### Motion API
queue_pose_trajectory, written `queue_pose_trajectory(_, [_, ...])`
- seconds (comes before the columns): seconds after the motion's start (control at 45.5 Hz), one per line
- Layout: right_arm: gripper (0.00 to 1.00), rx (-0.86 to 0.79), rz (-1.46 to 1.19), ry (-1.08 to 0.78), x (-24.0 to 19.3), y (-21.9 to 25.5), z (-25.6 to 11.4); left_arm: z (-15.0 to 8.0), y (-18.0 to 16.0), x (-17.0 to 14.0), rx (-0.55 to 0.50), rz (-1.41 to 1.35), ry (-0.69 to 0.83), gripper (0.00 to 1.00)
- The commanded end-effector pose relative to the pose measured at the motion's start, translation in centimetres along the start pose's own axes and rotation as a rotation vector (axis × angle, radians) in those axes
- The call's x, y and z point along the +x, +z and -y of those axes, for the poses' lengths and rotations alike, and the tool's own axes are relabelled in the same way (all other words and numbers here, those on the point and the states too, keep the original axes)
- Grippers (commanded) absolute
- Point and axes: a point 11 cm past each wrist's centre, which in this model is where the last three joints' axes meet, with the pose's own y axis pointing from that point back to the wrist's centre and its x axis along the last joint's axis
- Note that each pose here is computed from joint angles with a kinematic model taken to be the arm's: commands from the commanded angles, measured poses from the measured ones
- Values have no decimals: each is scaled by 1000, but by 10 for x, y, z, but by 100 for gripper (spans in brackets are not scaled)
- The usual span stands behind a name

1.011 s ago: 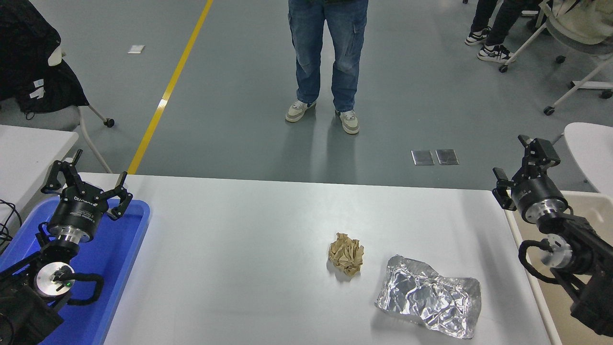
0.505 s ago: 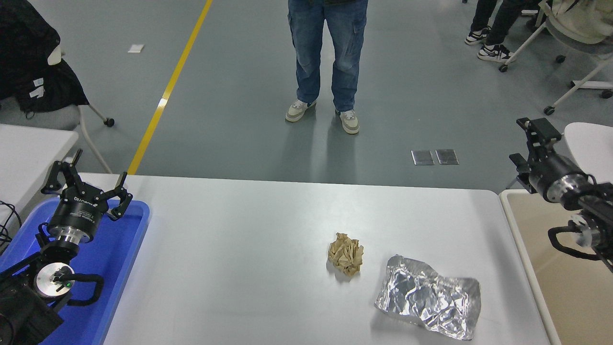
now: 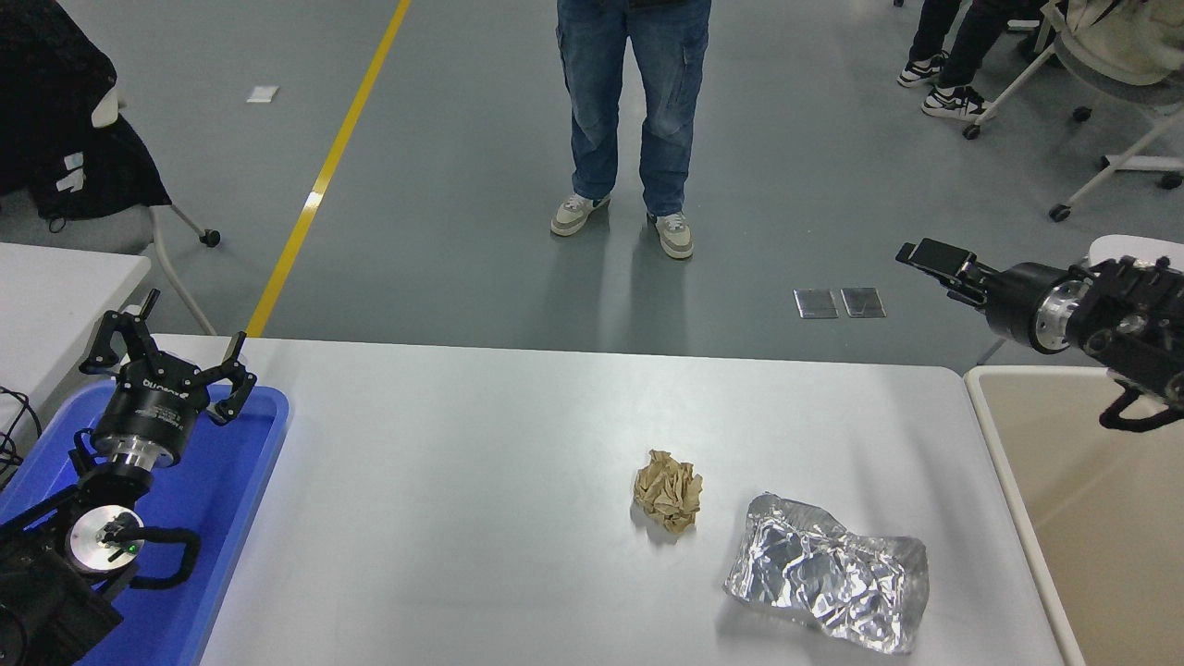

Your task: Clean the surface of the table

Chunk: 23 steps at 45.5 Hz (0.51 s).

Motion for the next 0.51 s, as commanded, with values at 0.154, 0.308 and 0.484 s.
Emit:
queue_pose_trajectory(0.154, [98, 46, -460, -225, -15, -43, 22, 0, 0, 0, 0, 0, 0, 100])
queue_pose_trajectory(0.308, [98, 60, -604, -334, -35, -55, 31, 0, 0, 0, 0, 0, 0, 100])
queue_pose_trajectory(0.484, [98, 109, -741, -432, -51, -69, 36, 0, 0, 0, 0, 0, 0, 100])
